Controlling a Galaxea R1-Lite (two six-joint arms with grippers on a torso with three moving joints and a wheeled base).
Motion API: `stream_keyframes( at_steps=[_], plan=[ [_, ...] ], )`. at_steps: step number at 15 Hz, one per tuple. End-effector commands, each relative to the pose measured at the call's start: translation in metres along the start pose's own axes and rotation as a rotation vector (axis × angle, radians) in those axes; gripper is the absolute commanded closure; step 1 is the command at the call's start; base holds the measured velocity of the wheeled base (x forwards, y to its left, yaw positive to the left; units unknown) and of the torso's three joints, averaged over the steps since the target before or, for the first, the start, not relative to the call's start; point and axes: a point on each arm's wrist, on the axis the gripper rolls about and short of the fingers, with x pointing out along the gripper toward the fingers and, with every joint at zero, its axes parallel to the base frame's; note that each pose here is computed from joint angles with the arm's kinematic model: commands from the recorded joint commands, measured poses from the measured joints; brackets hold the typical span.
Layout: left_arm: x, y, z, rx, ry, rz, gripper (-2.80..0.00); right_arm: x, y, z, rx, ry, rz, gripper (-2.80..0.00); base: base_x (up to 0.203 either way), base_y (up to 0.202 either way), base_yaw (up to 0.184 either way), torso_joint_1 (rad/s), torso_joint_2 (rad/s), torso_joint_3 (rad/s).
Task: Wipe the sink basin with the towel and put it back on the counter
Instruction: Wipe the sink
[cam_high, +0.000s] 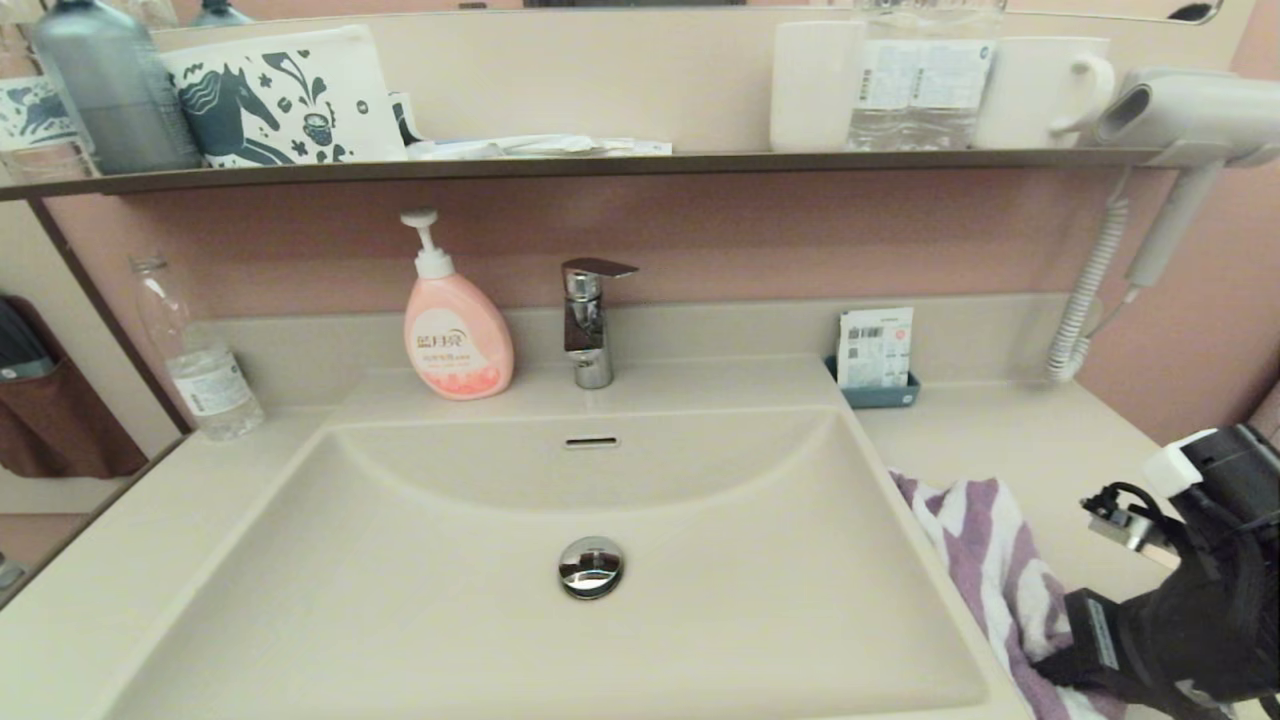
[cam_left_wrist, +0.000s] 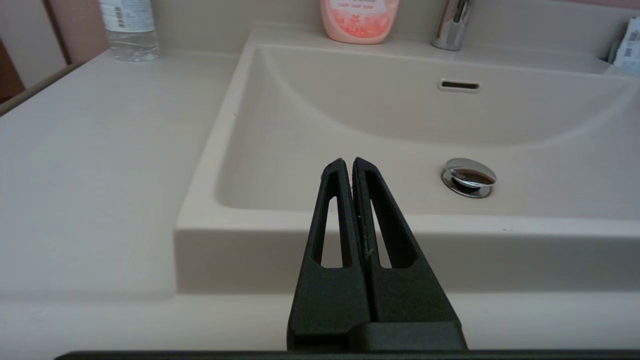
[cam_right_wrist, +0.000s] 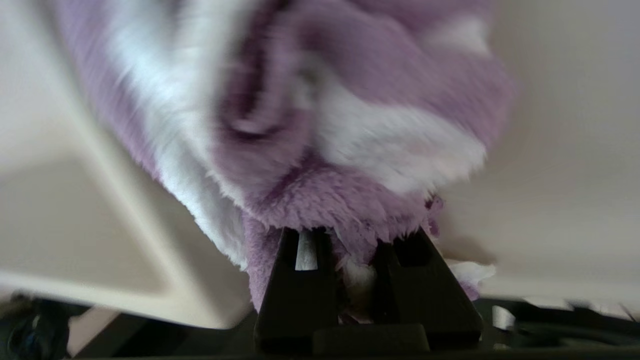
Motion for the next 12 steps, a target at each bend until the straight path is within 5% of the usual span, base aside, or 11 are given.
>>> stream_keyframes(
  at_steps=[1, 12],
  plan=[
    [0.0, 0.0, 0.0, -0.001, -0.001, 0.001, 0.0, 0.012, -0.03, -0.017, 0.085, 0.049, -0.089, 0.0, 0.0, 0.0, 0.0, 0.0, 0.0, 0.0],
    [0.0, 0.0, 0.0, -0.001, -0.001, 0.001, 0.0, -0.013, -0.09, 0.025, 0.262, -0.178, -0.164, 0.0, 0.0, 0.0, 0.0, 0.0, 0.0, 0.0]
  ],
)
